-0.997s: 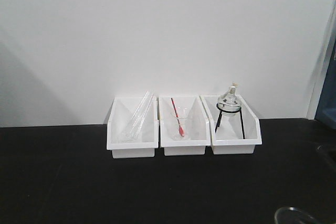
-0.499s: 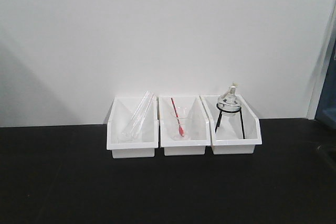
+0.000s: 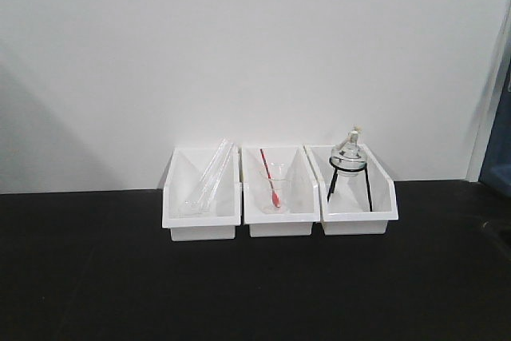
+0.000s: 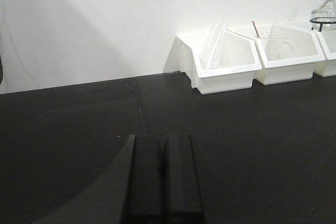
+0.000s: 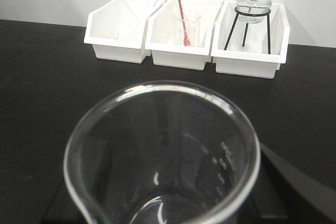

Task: Pick beaker and place in left cabinet
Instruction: 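Drive the base away from the bench holding the beaker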

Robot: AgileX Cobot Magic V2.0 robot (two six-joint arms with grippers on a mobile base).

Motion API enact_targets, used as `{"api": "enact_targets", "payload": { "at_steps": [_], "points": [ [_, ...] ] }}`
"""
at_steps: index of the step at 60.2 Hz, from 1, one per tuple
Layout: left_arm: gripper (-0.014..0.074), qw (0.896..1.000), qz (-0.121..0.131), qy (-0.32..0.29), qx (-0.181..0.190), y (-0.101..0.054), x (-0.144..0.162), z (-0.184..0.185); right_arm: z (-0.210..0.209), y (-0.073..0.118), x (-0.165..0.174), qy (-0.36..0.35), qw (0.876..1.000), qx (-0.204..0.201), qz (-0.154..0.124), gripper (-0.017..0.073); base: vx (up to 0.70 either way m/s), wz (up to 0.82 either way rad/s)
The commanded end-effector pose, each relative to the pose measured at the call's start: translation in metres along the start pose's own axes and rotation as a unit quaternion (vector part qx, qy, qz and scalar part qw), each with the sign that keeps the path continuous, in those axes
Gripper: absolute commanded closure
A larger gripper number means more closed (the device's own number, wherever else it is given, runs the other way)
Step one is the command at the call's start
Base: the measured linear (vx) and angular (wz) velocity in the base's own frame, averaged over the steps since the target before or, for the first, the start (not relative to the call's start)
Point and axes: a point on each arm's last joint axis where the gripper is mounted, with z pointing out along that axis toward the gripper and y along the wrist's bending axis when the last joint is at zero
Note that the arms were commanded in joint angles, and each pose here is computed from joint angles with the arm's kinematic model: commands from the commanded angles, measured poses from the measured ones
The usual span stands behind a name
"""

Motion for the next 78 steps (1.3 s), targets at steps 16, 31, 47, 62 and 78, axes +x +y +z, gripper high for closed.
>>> {"api": "enact_targets", "payload": {
  "at_steps": [16, 31, 47, 62, 78],
  "points": [
    [0.0601, 0.999, -0.003, -0.047, 0.004, -0.0009, -0.0041, -0.0011, -0.0021, 0.0011, -0.0170, -0.053, 0.999, -0.007, -0.008, 0.0564, 0.00, 0.00],
    [0.0601, 0.999, -0.003, -0.047, 0.004, -0.0009, -0.0041, -0.0011, -0.0021, 0.0011, -0.0170, -0.053, 0.999, -0.007, -0.008, 0.0564, -0.03, 0.01],
    [0.0601, 0.999, -0.003, -0.047, 0.004, -0.0009, -0.0041, -0.0011, -0.0021, 0.0011, -0.0170, -0.053, 0.999, -0.007, -0.008, 0.0564, -0.12, 0.08],
    [0.0601, 0.999, -0.003, -0.047, 0.004, -0.0009, -0.0041, -0.0011, -0.0021, 0.0011, -0.0170, -0.053, 0.999, -0.007, -0.008, 0.0564, -0.19, 0.23],
    [0.0601, 0.999, -0.003, -0.047, 0.004, -0.0009, -0.0041, -0.0011, -0.0021, 0.0011, -0.0170, -0.053, 0.999, -0.007, -0.008, 0.0564, -0.21, 0.28]
  ]
}}
